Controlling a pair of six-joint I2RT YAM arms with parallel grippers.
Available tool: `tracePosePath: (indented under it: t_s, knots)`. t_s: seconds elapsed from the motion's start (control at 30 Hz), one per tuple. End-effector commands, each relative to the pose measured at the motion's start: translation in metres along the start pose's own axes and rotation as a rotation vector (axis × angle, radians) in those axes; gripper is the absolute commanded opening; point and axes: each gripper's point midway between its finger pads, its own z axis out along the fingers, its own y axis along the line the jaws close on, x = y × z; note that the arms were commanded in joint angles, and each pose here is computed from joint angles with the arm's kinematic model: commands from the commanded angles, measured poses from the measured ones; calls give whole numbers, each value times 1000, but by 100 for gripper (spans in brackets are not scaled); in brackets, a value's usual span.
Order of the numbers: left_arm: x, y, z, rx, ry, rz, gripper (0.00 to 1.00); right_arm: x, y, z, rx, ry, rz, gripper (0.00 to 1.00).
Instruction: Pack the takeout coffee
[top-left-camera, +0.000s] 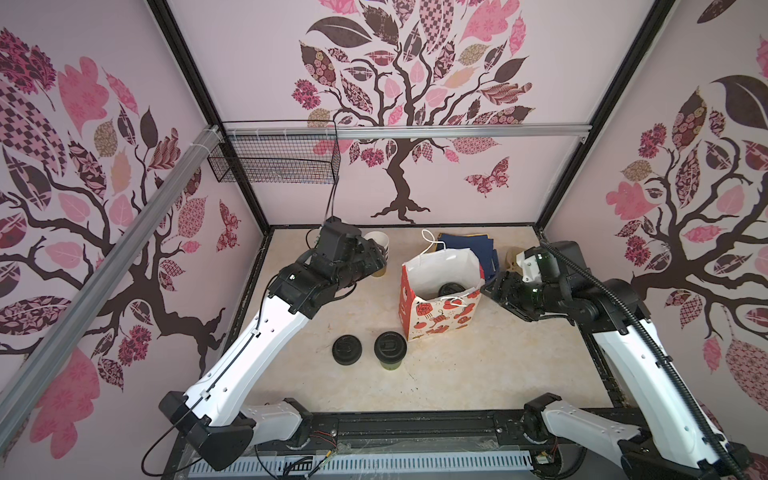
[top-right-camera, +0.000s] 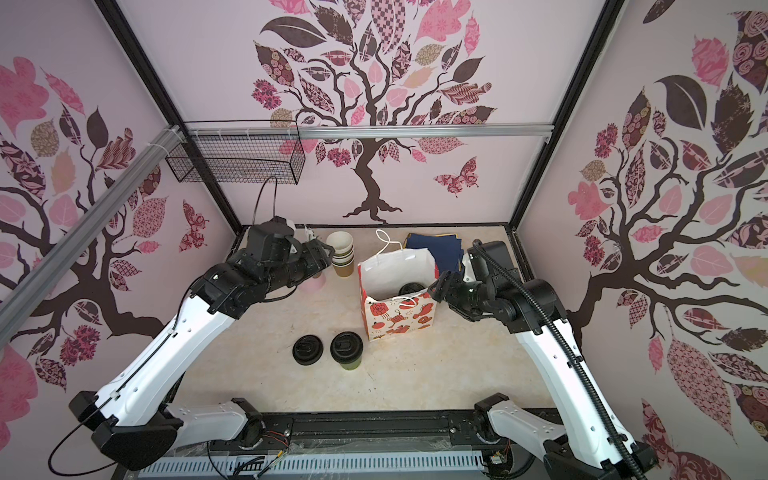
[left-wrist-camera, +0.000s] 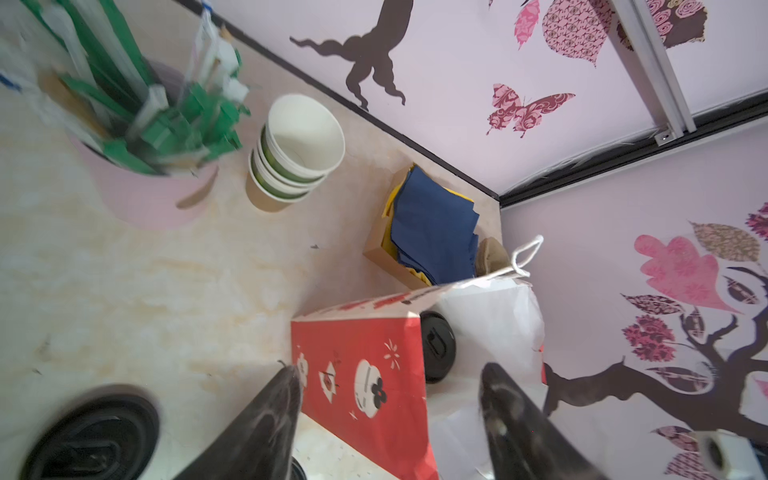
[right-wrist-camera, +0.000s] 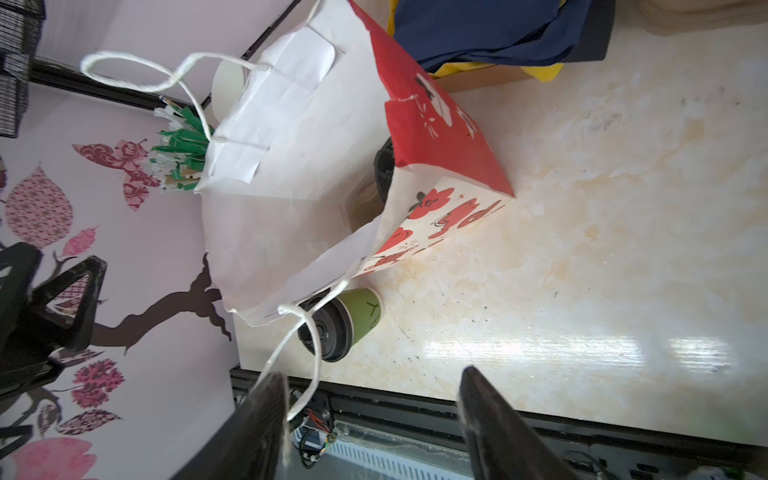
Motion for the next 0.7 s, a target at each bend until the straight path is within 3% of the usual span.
tracePosePath:
  t_s: [0.0,0.3,0.67]
  knots:
    - [-11,-11,-12,58,17,181,72,10,5,3,-38,65,247,71]
    - [-24,-10,-6,60,-22,193,73,12,24,13,-43,29,436,75]
    - [-24,-9,-2,56,-30,172,73,14,-16,39,194,-52,668,71]
